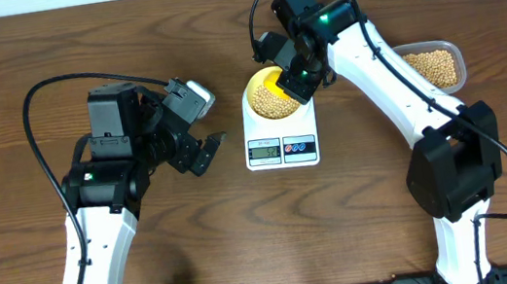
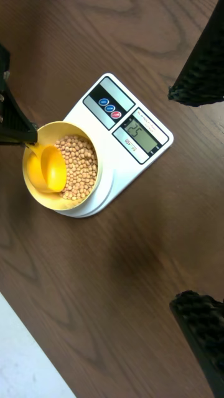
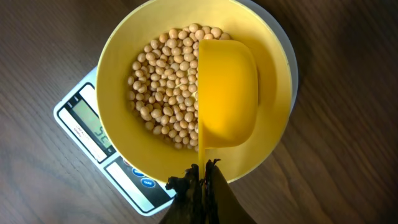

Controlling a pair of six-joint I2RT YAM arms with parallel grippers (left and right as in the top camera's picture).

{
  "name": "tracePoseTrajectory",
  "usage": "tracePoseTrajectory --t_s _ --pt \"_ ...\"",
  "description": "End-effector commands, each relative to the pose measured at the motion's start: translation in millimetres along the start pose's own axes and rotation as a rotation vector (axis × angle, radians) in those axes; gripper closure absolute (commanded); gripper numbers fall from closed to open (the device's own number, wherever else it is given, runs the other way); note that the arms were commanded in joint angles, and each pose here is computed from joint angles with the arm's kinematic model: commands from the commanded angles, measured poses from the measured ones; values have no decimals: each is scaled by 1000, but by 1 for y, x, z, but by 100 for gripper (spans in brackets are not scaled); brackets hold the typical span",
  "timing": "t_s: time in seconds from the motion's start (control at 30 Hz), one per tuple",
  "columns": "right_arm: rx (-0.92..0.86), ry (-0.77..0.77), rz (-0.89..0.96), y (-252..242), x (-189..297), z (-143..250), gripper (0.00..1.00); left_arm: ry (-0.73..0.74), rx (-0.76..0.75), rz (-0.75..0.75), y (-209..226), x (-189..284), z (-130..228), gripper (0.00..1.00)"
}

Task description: Scoop item into bowl and weigh 50g on scale

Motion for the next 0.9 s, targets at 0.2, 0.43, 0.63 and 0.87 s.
tracePoseTrajectory --t_s 0.2,0.43,0.63,0.87 --pt "56 25 -22 13 -14 -2 99 6 17 -8 1 0 4 3" --pt "85 27 -28 22 -15 -5 99 6 17 -8 1 0 4 3" --pt "88 30 -31 24 -15 -5 99 6 17 -8 1 0 4 3" --pt "78 -1 -90 32 -14 -9 99 6 17 -8 1 0 4 3"
Point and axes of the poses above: each gripper's point midway between its finger pads, its own x axis back along the fingers, its own y axis along the line the jaws close on, z = x × y, the point moved 1 cm from there along x, back along the fingers, and after that the axes turned 5 degrees about x, right-handed, at the moved point
